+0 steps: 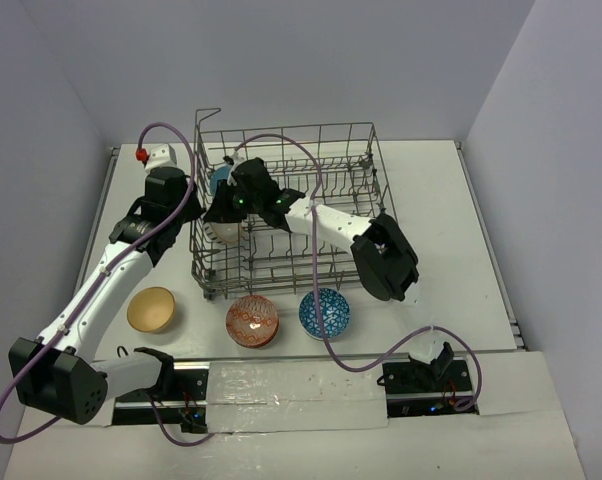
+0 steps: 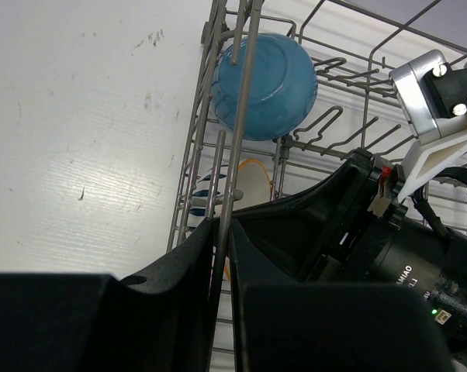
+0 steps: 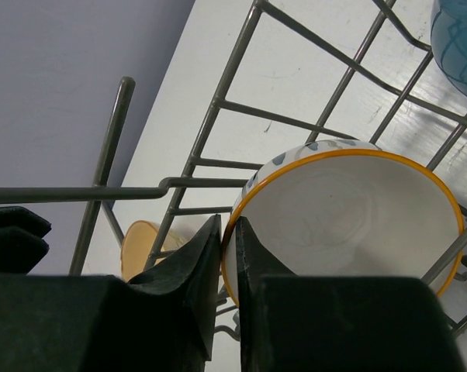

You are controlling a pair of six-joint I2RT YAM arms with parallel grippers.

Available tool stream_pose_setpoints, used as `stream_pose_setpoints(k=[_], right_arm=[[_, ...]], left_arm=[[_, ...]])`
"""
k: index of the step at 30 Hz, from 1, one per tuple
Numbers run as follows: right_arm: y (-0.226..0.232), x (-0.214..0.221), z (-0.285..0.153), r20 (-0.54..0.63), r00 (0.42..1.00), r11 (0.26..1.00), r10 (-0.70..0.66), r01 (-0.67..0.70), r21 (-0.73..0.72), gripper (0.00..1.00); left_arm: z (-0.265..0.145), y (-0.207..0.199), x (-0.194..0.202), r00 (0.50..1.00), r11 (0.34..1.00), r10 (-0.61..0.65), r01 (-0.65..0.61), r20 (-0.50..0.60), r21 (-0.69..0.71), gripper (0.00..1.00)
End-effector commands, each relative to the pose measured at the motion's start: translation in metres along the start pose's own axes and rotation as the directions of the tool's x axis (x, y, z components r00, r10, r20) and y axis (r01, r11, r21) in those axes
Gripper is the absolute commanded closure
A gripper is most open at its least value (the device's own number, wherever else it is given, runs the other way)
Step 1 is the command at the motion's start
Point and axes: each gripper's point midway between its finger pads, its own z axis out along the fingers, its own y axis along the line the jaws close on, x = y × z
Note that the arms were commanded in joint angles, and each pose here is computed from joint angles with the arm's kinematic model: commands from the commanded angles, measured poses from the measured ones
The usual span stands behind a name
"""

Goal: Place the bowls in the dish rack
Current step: Turn the bowl upside down over the dish rack.

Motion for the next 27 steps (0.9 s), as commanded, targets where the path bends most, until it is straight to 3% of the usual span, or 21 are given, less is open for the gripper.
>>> stream_pose_setpoints(k=[1,15,27], right_arm=[[0.02,-0.013,-0.001,0.034,0.999,0.998,-0.03,0.032,-0.048,0.84],[0.015,-0.025,-0.022,0.072,0.996,0.999,-0.051,0.052,-0.013,0.85],[-0.002,-0.03,-0.039,0.095,0.994,0.997,-0.062,0.057,0.051,0.76]], left_arm=[[-0.007,-0.007,-0.017,0.999,0.999,-0.025,0.024,0.042,0.021,0.83],[-0.008,-0.007,-0.017,0.999,1.0,-0.024,0.023,0.044,0.02,0.82],[-0.007,-0.007,-0.016,0.999,1.0,-0.023,0.022,0.04,0.022,0.82]])
